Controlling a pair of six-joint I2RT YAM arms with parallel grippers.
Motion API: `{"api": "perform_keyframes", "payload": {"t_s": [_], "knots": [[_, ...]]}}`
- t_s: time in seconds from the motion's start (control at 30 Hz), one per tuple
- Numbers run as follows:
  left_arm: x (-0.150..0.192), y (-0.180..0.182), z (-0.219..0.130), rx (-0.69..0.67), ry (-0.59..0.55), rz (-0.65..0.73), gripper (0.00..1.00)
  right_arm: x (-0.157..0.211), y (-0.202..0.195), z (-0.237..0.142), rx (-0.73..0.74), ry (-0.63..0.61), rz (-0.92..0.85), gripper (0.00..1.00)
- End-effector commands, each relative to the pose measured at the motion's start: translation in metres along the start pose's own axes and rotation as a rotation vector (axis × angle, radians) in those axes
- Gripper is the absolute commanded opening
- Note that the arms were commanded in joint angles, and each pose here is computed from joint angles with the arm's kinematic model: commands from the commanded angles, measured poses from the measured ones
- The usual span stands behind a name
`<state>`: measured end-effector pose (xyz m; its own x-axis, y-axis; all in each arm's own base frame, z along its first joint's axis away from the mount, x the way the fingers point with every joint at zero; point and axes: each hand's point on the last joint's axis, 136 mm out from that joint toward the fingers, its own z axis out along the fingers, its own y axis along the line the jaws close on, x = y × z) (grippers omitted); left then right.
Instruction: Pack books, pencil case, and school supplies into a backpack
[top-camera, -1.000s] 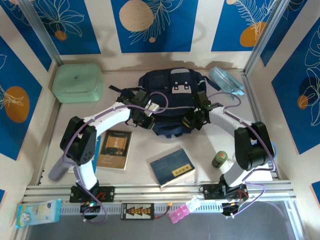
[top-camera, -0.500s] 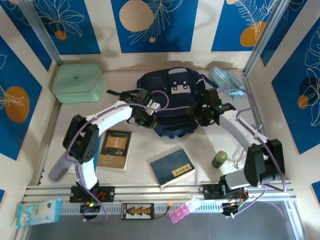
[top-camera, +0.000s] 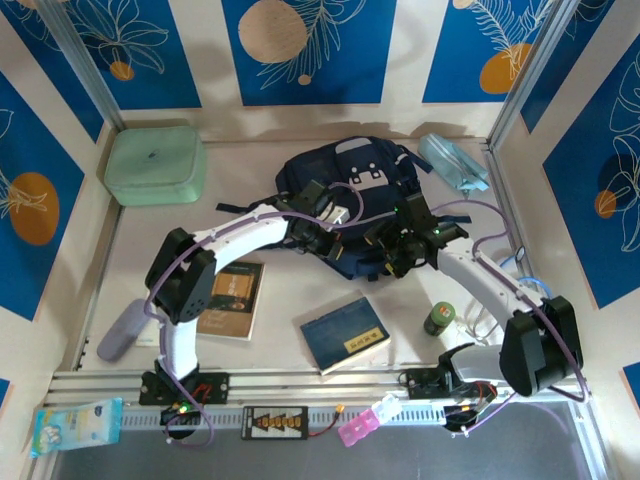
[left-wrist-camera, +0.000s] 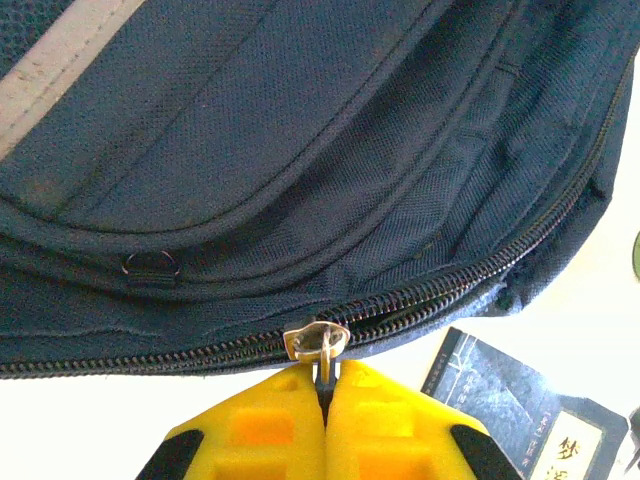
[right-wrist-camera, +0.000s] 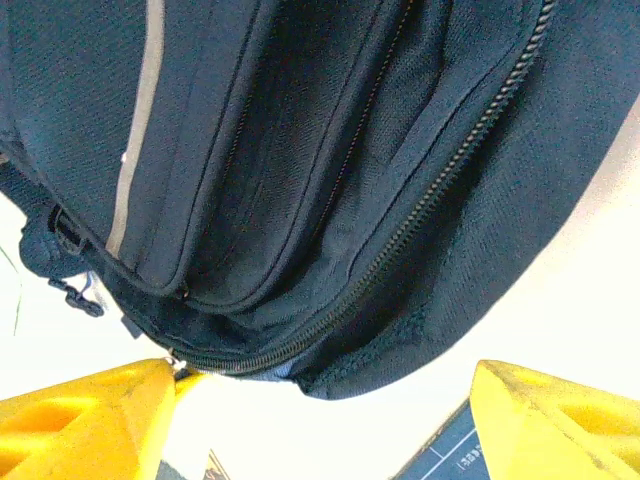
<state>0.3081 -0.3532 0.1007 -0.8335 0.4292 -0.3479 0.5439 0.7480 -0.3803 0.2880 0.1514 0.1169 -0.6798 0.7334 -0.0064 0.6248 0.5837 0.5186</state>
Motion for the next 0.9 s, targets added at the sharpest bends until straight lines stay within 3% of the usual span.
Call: {"api": "perform_keyframes", "payload": {"t_s": [0.0, 0.37, 0.43, 0.53, 0.67, 0.87], "knots": [[-0.016, -0.015, -0.002, 0.053, -0.051, 0.002, 0.00, 0.004, 0.002, 0.014, 0.026, 0.026, 0.041, 0.78], [-0.006, -0.009, 0.003, 0.036, -0.023, 0.002, 0.00, 0.007, -0.020, 0.042, 0.160, 0.014, 0.089, 0.70], [-0.004, -0.006, 0.002, 0.020, -0.016, 0.009, 0.00, 0.006, -0.019, 0.046, 0.164, 0.021, 0.076, 0.64], [0.001, 0.006, 0.000, -0.053, 0.006, 0.022, 0.00, 0.002, -0.020, 0.051, 0.186, 0.007, 0.045, 0.46], [0.012, 0.035, -0.009, -0.223, 0.066, 0.063, 0.00, -0.017, -0.029, 0.042, 0.240, -0.120, 0.004, 0.25], [0.024, 0.078, -0.026, -0.396, 0.131, 0.103, 0.00, -0.032, -0.033, 0.024, 0.262, -0.220, -0.031, 0.18]]}}
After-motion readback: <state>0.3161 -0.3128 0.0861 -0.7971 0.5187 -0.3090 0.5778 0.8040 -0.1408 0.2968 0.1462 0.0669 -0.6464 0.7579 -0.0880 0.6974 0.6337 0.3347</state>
